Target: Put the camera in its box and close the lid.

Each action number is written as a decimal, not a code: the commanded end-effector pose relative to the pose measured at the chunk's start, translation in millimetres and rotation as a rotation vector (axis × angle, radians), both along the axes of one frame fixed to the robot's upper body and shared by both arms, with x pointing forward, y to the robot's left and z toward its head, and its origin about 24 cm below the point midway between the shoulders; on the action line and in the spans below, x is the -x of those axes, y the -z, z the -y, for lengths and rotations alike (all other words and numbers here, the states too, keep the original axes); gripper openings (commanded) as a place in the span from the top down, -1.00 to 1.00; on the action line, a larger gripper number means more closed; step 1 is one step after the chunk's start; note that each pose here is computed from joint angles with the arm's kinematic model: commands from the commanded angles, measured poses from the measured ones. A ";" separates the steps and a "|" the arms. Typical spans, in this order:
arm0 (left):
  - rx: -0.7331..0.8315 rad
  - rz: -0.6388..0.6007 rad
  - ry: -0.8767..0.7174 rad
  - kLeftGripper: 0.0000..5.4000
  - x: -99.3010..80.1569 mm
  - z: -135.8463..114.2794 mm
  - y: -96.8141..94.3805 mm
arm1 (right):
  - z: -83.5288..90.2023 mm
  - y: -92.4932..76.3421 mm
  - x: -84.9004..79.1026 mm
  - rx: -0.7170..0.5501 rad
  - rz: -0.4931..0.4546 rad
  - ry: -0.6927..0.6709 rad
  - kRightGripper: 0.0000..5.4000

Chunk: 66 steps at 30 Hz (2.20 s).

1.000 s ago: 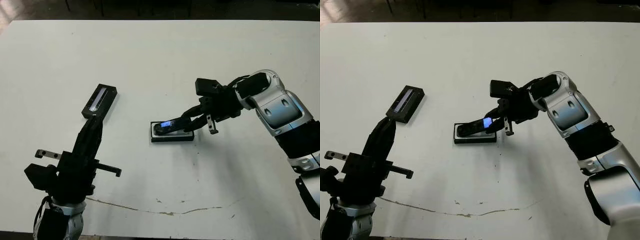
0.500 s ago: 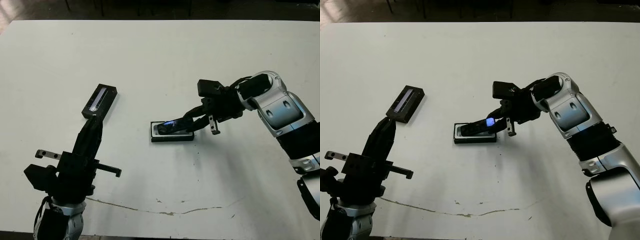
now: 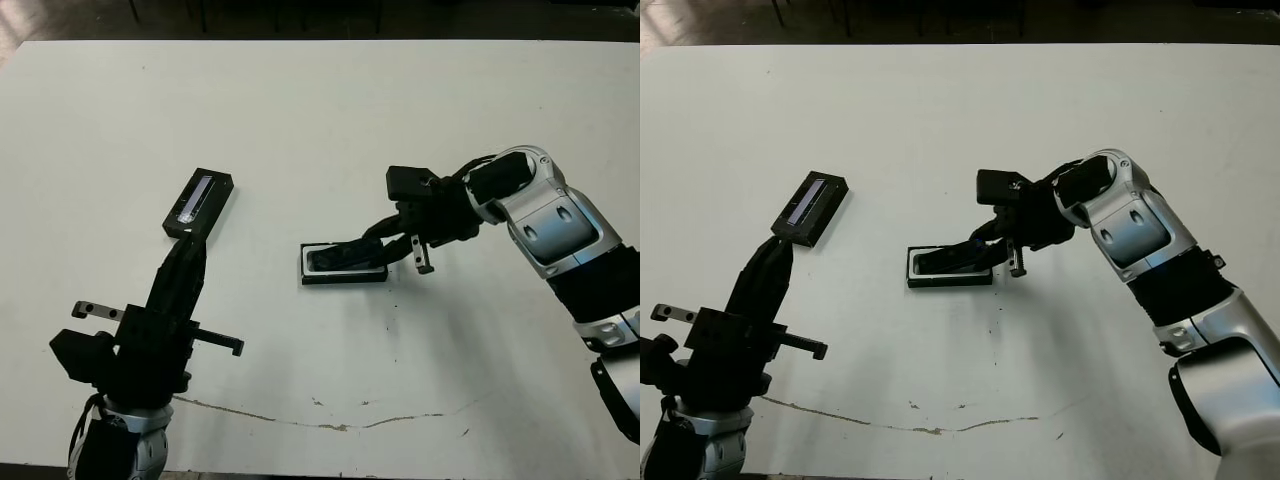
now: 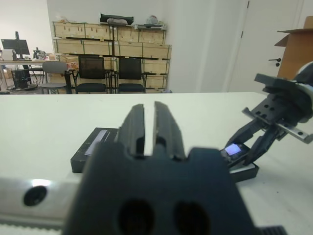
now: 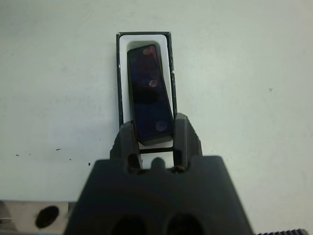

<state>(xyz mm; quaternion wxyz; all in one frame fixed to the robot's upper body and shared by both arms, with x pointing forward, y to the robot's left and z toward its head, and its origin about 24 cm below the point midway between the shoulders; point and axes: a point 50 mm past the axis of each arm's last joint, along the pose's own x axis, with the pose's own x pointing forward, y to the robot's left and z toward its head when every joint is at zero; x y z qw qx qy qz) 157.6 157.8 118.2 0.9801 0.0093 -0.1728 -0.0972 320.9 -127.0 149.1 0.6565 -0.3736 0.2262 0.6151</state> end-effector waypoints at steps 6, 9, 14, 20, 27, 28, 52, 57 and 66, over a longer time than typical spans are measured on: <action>-0.006 -0.039 -0.011 1.00 2.6 -1.3 5.8 | -11.6 12.2 6.9 -0.001 -0.056 -0.023 1.00; -0.006 -0.042 -0.014 1.00 2.9 -1.1 6.0 | -12.6 12.1 7.0 -0.009 -0.055 -0.025 1.00; -0.008 -0.034 -0.016 1.00 2.8 -0.9 6.7 | -12.9 10.7 7.1 -0.013 -0.048 -0.027 1.00; -0.008 -0.041 -0.024 1.00 3.0 -0.9 6.8 | -5.7 2.7 3.7 -0.068 -0.107 0.008 0.82; -0.009 -0.047 -0.026 1.00 3.7 -0.7 6.1 | 0.7 -15.4 -0.8 -0.137 -0.069 -0.061 0.26; -0.011 -0.046 -0.027 1.00 3.7 -0.5 5.9 | 1.6 -17.9 -1.6 -0.142 -0.049 -0.071 0.18; -0.014 -0.034 -0.011 1.00 -0.2 -2.4 6.5 | 17.9 -25.8 35.9 -0.554 0.598 0.553 -0.61; -0.010 -0.036 -0.008 1.00 0.2 -1.9 6.1 | 6.3 -9.5 59.1 -0.606 0.677 0.578 -0.19; -0.013 -0.034 -0.001 1.00 -0.7 -2.3 6.1 | -10.9 24.1 82.2 -0.587 0.718 0.587 0.53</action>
